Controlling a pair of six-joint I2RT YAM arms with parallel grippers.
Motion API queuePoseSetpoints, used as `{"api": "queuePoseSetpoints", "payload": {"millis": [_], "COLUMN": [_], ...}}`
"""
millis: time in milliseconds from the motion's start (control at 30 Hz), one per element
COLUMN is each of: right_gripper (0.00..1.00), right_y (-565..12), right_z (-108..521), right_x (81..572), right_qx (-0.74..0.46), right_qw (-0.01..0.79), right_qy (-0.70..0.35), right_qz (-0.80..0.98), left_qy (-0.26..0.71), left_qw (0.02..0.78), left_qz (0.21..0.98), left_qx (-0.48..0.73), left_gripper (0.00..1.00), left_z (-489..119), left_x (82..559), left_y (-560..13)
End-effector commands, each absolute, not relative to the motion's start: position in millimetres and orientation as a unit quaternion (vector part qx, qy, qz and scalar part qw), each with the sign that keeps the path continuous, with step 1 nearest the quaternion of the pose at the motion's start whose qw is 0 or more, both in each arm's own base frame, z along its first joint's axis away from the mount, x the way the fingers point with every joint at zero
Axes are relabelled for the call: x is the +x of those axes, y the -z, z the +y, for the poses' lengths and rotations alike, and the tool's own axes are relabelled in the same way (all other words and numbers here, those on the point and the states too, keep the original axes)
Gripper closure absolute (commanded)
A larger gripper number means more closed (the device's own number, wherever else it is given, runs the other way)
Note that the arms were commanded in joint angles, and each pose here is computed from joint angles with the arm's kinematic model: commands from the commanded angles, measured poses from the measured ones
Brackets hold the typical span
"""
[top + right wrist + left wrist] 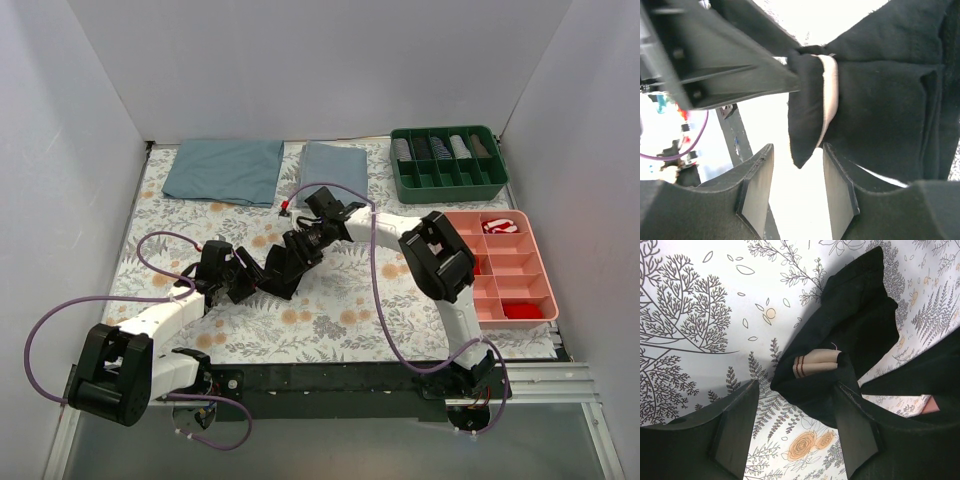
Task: Roll the underwear
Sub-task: Roll the underwear to the center of the board.
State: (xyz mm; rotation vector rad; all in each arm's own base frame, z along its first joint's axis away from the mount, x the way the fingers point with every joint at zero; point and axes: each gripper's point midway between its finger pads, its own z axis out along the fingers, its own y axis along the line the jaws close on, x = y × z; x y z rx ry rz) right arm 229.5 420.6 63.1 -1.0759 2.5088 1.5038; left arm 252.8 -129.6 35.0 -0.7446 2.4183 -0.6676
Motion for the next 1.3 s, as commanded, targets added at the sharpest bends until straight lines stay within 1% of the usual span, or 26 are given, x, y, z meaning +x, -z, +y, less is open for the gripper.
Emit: {"api": "queuePoseSetpoints", "payload": {"millis": [0,167,233,400,733,867,1067,1133,1167,1200,1233,1267], "right_gripper": [0.49,0.48,0.47,0.47,0.49,0.54,0.59,0.64,0.71,0.77,0.90,0.95], "right_y": [-92.7,-87.8,-81.6,-74.6,-72.0,-71.8,-69.2,-65.7,-66.6,-67.4,-65.4,-66.1], "right_z": [426.1,427.7,427.7,430.2,440.5,444.9,444.1,442.0,441.4,443.9,442.8,443.0], "right_x": [233.8,241.3,243.7,242.3,228.7,221.8,211.8,207.6,205.7,207.6,206.3,205.7], "right_qx": [-0.384,-0.392,-0.395,-0.391,-0.392,-0.387,-0.378,-0.373,-0.370,-0.364,-0.361,-0.358], "right_qw": [0.091,0.140,0.149,0.154,0.141,0.123,0.099,0.088,0.085,0.089,0.086,0.086], "right_qy": [-0.491,-0.447,-0.427,-0.428,-0.456,-0.476,-0.494,-0.496,-0.497,-0.501,-0.500,-0.501], "right_qz": [0.776,0.792,0.800,0.800,0.786,0.780,0.777,0.779,0.780,0.780,0.782,0.784], "left_qy": [0.194,0.194,0.193,0.191,0.191,0.194,0.199,0.205,0.207,0.209,0.213,0.215], "left_qw": [0.234,0.237,0.237,0.236,0.238,0.236,0.239,0.241,0.242,0.240,0.241,0.241], "left_qz": [0.907,0.907,0.907,0.908,0.908,0.908,0.907,0.905,0.905,0.906,0.905,0.905], "left_qx": [-0.290,-0.289,-0.289,-0.290,-0.288,-0.287,-0.284,-0.283,-0.282,-0.280,-0.278,-0.277], "left_gripper": [0.41,0.41,0.41,0.41,0.41,0.41,0.41,0.41,0.41,0.41,0.41,0.41], "left_z": [-112.3,-112.5,-112.2,-111.5,-111.8,-113.0,-114.3,-116.0,-116.7,-118.0,-119.3,-119.9], "left_x": [234.6,236.9,236.7,236.9,237.6,237.9,239.3,240.6,241.0,240.8,241.9,242.1], "left_y": [-12.0,-13.7,-13.5,-12.5,-13.6,-13.6,-15.5,-17.5,-18.0,-17.9,-19.5,-19.7]}}
